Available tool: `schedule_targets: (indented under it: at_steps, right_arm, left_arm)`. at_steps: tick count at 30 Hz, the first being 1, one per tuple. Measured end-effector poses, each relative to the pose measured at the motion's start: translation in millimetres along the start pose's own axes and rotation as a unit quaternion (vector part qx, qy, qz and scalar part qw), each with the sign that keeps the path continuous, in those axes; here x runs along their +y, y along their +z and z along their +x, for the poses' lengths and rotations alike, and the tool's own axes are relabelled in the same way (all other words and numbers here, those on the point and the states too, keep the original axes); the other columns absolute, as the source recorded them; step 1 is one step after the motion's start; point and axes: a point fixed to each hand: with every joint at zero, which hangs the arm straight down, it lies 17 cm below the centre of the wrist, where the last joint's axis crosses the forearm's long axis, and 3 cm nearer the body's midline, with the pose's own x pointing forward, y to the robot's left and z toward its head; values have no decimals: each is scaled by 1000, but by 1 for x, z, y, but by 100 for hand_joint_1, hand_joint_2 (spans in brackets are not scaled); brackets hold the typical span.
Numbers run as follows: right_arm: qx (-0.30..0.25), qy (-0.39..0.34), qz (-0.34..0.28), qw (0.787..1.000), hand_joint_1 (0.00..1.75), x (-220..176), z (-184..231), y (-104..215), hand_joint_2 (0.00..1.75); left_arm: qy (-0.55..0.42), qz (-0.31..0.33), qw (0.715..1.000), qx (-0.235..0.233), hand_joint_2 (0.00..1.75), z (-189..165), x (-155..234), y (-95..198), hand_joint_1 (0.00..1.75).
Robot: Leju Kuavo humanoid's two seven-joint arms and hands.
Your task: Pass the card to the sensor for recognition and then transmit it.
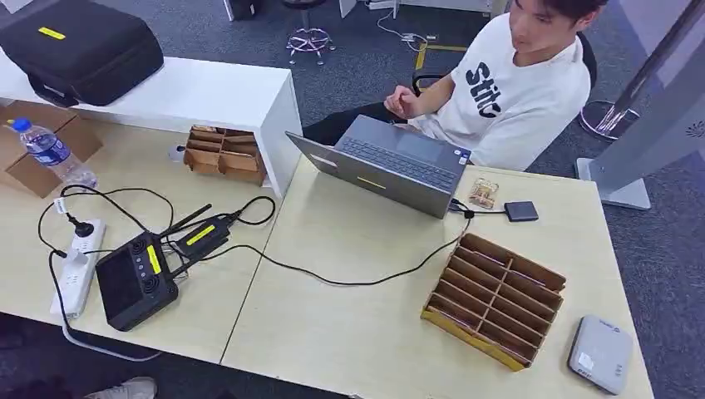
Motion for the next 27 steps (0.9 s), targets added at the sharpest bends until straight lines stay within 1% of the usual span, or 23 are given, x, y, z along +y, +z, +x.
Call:
schedule_targets:
  at_steps: [5, 6, 7, 9, 10, 12, 13, 14, 15, 16, 18, 21, 22, 23, 25, 26, 27]
  right_arm:
    - [0, -3, 0, 1000, 0, -1, -1, 0, 175]
    - [-6, 3, 10, 1000, 0, 3, 1, 0, 175]
    - [-15, 11, 23, 1000, 0, 8, 4, 1, 0]
    - [-32, 30, 73, 996, 0, 28, 7, 7, 0]
    - [-33, 39, 94, 994, 0, 38, 6, 10, 175]
    - [-29, 40, 80, 996, 0, 37, 5, 9, 175]
    - [-26, 33, 60, 997, 0, 31, 6, 7, 175]
    - [-25, 24, 39, 999, 0, 23, 6, 5, 175]
    - [-24, 16, 27, 999, 0, 18, 7, 4, 175]
    - [-25, 13, 32, 999, 0, 18, 7, 4, 175]
    - [-31, 26, 64, 997, 0, 27, 7, 6, 175]
    - [-27, 4, 46, 999, 0, 21, 7, 4, 175]
    - [-27, -2, 50, 998, 0, 23, 8, 5, 175]
    - [-29, 1, 56, 998, 0, 26, 8, 6, 175]
    - [-39, 26, 92, 995, 0, 40, 8, 10, 175]
    - [-41, 35, 99, 994, 0, 43, 8, 11, 175]
    - [-40, 38, 90, 994, 0, 40, 7, 10, 175]
  left_arm:
    - [0, -2, 1000, -1, 175, 0, -1, 0, 0]
    - [-2, -14, 1000, -5, 175, 2, -5, 1, 0]
    - [-6, -29, 1000, -8, 0, 2, -11, 2, 0]
    - [-12, -40, 999, -10, 0, 2, -16, 3, 0]
    - [-14, -36, 999, -10, 0, 3, -15, 3, 0]
    - [-10, -8, 1000, -7, 0, 2, -5, 1, 0]
    - [-6, 7, 1000, -4, 175, 2, 2, 0, 0]
    - [-4, 18, 1000, -3, 175, 1, 7, -1, 0]
    - [-3, 16, 1000, -3, 175, 1, 7, -1, 0]
    - [-5, 6, 1000, -2, 175, 0, 5, -1, 0]
    - [-12, -21, 1000, -8, 175, 0, -4, 1, 0]
    - [-1, 32, 999, -8, 175, 1, 14, -2, 0]
    - [1, 37, 999, -9, 175, 2, 17, -2, 0]
    - [0, 33, 999, -12, 175, 3, 17, -2, 0]
    - [-10, -12, 1000, -16, 175, 3, 4, -1, 0]
    - [-14, -32, 999, -16, 175, 2, -4, 1, 0]
    - [-15, -34, 999, -13, 175, 0, -6, 1, 0]
